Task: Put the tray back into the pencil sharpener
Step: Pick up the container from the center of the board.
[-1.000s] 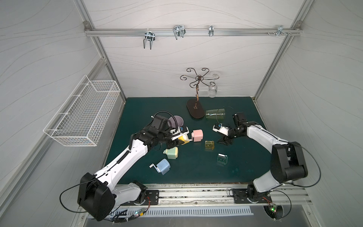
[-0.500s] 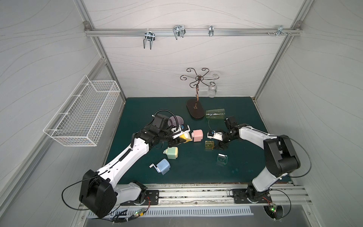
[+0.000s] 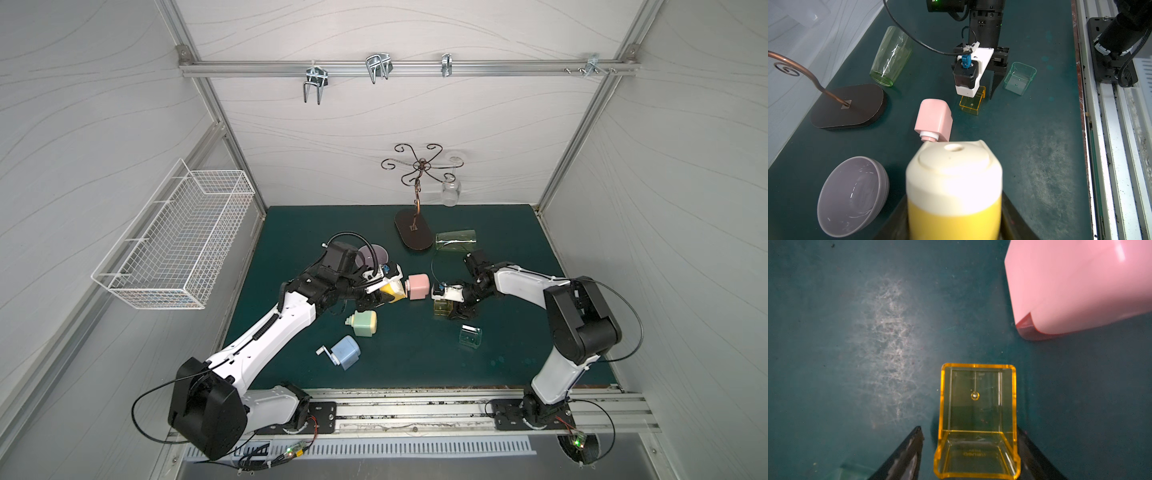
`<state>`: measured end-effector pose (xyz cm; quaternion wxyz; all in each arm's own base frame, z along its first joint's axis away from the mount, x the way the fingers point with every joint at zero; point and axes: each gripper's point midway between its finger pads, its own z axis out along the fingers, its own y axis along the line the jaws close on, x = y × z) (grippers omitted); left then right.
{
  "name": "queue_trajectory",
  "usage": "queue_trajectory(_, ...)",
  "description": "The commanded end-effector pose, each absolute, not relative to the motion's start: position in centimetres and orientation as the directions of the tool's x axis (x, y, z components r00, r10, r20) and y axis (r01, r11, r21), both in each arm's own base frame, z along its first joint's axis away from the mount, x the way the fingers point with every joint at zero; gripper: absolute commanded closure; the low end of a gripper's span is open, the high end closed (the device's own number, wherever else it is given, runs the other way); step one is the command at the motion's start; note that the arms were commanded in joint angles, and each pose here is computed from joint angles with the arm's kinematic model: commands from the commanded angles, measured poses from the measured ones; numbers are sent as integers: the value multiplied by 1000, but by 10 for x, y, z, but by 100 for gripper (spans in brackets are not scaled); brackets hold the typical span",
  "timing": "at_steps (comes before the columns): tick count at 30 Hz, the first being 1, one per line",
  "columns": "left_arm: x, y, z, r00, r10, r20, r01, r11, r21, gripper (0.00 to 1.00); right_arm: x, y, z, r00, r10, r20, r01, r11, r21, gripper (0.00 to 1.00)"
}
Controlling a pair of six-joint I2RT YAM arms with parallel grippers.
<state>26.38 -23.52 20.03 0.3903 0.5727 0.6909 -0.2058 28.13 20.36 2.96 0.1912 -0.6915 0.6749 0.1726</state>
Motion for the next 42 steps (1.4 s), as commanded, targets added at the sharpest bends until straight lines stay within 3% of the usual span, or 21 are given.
queue_trajectory(1, 267, -240, 215, 26, 600, -799, 947, 241, 212, 84, 278, 203, 27, 39, -874, -484, -999, -34, -18, 34)
queue_trajectory(9, 266, -239, 214, 24, 601, -799, 947, 242, 210, 83, 280, 197, 30, 21, -853, -521, -999, 0, -39, 30)
queue_trajectory(35, 265, -237, 214, 29, 611, -791, 946, 238, 218, 83, 279, 203, 33, 54, -829, -557, -998, -27, -56, 54)
queue_trajectory(42, 257, -237, 205, 57, 640, -766, 953, 195, 234, 83, 274, 202, 45, 72, -817, -572, -996, -27, -86, 55)
